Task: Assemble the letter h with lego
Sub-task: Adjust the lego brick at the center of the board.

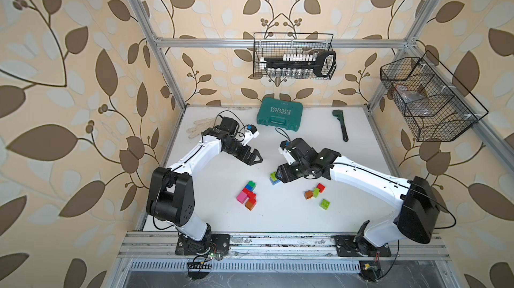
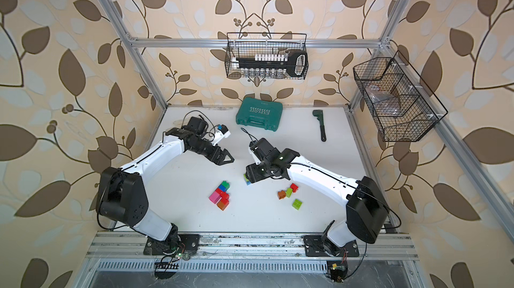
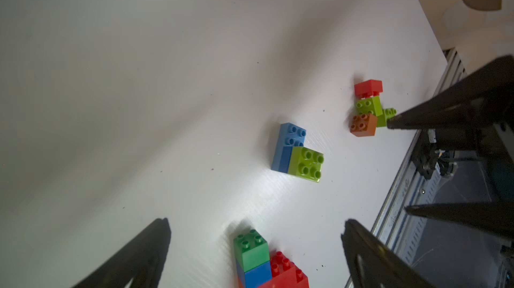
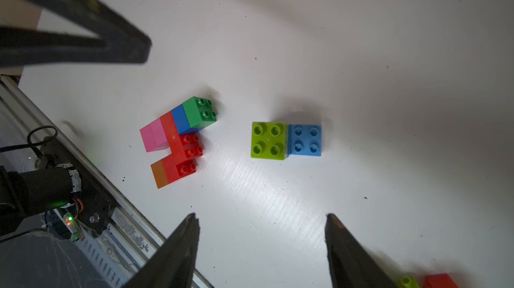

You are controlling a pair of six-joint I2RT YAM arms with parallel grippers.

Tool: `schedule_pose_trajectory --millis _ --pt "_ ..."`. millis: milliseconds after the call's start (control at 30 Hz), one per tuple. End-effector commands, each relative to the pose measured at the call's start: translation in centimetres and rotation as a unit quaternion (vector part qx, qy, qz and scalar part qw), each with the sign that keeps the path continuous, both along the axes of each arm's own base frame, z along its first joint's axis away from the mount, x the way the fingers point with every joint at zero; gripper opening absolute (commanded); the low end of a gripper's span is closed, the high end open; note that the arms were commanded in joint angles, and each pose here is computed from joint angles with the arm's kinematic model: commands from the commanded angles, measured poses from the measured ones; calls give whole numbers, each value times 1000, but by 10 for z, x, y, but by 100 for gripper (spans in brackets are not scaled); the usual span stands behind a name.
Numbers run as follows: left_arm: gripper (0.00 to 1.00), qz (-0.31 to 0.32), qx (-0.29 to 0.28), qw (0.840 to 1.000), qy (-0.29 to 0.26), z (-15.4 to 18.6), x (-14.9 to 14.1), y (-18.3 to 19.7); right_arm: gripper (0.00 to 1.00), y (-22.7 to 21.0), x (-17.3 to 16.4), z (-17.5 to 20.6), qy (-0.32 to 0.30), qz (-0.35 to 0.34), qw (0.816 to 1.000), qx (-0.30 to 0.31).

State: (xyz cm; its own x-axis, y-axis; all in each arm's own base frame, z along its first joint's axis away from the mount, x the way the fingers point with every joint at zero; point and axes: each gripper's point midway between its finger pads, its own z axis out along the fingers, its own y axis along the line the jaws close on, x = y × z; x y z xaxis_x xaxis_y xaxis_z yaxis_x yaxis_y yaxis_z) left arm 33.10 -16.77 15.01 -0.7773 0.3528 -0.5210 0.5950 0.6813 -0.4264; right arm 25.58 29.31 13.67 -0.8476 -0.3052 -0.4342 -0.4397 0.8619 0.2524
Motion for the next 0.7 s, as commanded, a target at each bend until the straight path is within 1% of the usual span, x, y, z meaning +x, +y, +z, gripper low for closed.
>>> schedule_pose_trajectory --millis 0,67,100,167,267,333,467,600,667 --pt "99 54 -56 997 19 14 9 25 68 1 -2 -15 5 0 997 -75" --pt "99 101 -57 993 18 9 22 50 70 5 2 -25 0 3 994 -108" --pt "99 123 -43 991 12 6 28 61 70 7 4 -28 1 5 993 -120" --pt "99 140 -20 990 -4 1 31 75 68 12 7 -36 8 7 992 -126" --pt "99 155 4 988 -25 -7 31 89 62 22 11 -43 19 12 991 -130" --pt "99 167 6 986 -27 -11 31 95 58 24 14 -47 23 11 990 -139" --pt "99 179 -4 984 -18 -15 30 103 54 24 21 -52 22 -1 987 -156" --pt "99 189 -14 982 -13 -14 31 110 51 23 24 -58 31 -7 987 -158" --pt "99 189 -18 982 -12 -12 30 110 46 24 24 -61 42 -8 987 -154"
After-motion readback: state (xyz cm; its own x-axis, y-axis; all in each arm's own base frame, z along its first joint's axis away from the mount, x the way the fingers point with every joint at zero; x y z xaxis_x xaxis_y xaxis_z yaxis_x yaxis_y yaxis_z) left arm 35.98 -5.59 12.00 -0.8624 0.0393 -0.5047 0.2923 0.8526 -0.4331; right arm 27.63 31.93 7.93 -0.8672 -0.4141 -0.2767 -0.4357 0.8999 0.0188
